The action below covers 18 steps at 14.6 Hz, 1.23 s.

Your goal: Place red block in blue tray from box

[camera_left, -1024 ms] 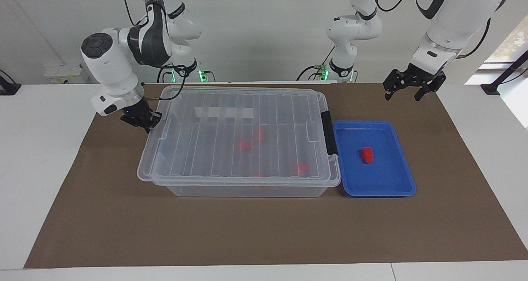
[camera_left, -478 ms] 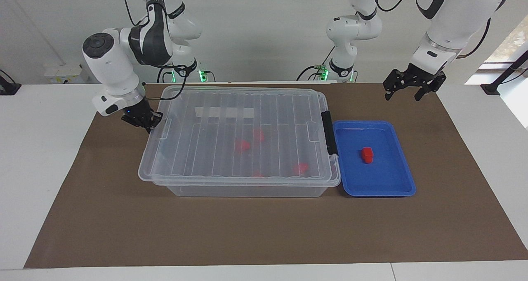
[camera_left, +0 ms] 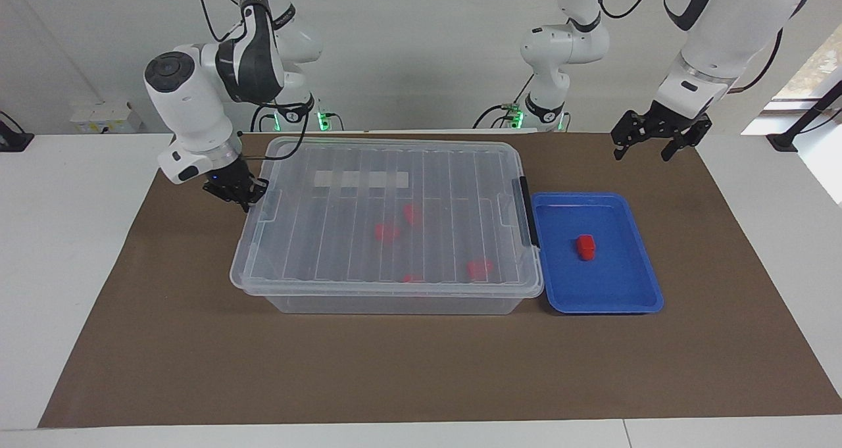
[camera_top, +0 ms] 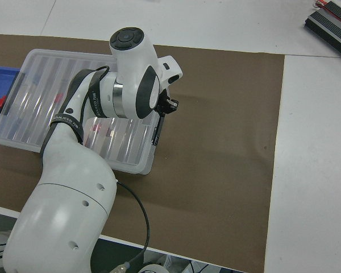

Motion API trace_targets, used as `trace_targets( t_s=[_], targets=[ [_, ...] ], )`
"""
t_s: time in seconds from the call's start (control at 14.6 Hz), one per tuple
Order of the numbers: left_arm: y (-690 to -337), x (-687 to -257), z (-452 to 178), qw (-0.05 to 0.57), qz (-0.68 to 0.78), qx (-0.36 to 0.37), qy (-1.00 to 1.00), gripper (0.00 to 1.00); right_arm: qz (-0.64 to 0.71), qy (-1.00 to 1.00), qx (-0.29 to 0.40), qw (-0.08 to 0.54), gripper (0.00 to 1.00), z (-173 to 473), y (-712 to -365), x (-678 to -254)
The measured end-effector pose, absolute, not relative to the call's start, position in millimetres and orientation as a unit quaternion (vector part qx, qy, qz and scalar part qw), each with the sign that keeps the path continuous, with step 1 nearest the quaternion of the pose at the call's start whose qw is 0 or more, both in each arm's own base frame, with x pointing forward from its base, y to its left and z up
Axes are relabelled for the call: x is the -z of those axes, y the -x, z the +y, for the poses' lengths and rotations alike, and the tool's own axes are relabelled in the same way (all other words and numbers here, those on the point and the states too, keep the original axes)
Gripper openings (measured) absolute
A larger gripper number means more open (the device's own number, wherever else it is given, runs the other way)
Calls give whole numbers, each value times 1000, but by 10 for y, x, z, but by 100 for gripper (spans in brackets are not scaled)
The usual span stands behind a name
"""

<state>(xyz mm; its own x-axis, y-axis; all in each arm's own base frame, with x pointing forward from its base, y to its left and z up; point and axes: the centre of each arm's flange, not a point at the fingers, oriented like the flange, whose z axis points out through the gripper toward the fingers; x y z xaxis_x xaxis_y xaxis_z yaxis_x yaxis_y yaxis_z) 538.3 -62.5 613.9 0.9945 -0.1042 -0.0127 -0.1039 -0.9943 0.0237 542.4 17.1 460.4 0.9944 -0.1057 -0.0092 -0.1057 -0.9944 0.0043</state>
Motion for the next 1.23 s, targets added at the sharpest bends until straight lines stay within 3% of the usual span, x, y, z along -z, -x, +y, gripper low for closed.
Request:
trace_targets(
  t_s=[0.2, 0.68, 0.82, 1.02, 1.23],
  targets=[
    [-5383, -6139, -625, 12, -52, 7, -999, 100, -48, -999, 15, 3, 1, 171, -5436, -4766],
    [-5383, -6139, -625, 12, -52, 7, -999, 100, -61, -997, 55, 6, 1, -46, -5229, -6227],
    [-5383, -6139, -625, 12, -52, 7, -999, 100, -72, -995, 63, 5, 1, -163, -5147, -6439],
    [-5383, -6139, -625, 12, -52, 7, -999, 100, -89, -992, 89, 5, 11, -340, -5098, -6289],
    [-5383, -6139, -625, 12, -52, 7, -999, 100, -89, -993, 78, 4, 42, -351, -5133, -6263]
  ],
)
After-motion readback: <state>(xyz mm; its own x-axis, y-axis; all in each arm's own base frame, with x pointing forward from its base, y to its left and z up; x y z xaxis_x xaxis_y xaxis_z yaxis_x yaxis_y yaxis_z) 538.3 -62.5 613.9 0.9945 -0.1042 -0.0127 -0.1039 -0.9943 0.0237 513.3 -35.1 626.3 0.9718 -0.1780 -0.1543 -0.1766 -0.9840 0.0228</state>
